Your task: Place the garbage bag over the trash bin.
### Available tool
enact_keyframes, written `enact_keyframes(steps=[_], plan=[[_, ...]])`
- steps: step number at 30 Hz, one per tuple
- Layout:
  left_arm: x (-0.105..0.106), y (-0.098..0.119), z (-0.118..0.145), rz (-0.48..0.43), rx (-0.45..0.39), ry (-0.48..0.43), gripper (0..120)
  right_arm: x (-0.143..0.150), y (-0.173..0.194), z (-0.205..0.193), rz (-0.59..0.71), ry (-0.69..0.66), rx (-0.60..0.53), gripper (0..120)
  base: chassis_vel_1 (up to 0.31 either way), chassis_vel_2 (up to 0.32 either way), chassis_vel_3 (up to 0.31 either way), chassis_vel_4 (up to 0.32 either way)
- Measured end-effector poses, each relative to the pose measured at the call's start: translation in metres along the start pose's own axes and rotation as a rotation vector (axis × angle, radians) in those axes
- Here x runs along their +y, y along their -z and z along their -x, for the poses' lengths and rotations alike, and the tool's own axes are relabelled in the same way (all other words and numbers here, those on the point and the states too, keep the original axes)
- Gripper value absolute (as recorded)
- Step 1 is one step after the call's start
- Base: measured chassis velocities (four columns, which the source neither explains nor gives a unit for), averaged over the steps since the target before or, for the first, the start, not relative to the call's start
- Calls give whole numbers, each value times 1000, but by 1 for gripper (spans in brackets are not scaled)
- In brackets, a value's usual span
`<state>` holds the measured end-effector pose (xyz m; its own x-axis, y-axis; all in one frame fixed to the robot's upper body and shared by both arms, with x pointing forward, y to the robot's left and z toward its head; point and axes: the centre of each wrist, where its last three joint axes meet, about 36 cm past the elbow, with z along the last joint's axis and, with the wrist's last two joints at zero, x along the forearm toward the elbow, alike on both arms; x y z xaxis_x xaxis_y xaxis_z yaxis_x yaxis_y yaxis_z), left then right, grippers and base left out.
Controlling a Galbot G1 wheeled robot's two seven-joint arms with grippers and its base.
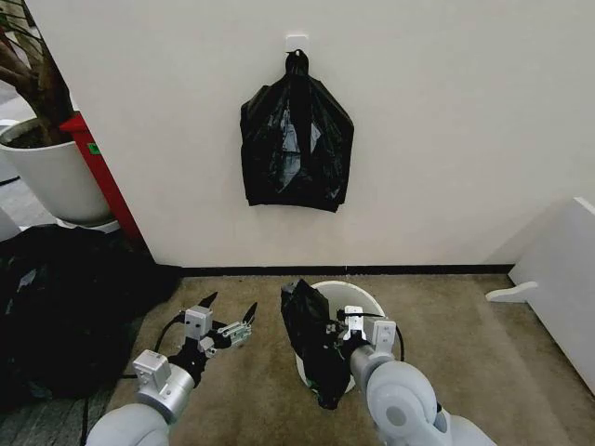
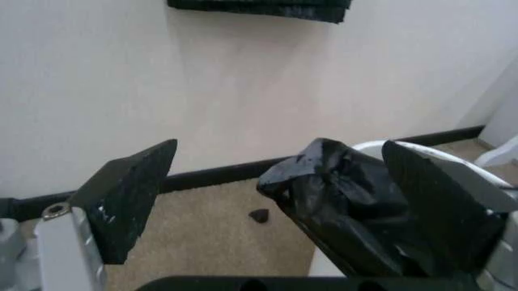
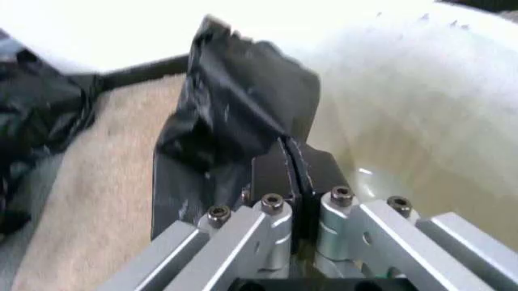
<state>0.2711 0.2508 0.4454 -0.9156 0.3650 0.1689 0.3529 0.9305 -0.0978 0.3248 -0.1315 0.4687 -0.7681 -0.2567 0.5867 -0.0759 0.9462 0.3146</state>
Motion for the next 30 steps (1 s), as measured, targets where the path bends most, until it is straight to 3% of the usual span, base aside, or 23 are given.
enact_keyframes(steps=[14,20,30], plan=[[-8,-6,7,10,36,-56,100,-5,6,-13,-2,20,-18,1,0,0,0,0],[-3,-6,7,16,35,-45,100,4,6,-13,5,66,-10,21,0,0,0,0],[-2,-2,11,7,21,-51,100,-2,-6,15,5,16,42,61,0,0,0,0]])
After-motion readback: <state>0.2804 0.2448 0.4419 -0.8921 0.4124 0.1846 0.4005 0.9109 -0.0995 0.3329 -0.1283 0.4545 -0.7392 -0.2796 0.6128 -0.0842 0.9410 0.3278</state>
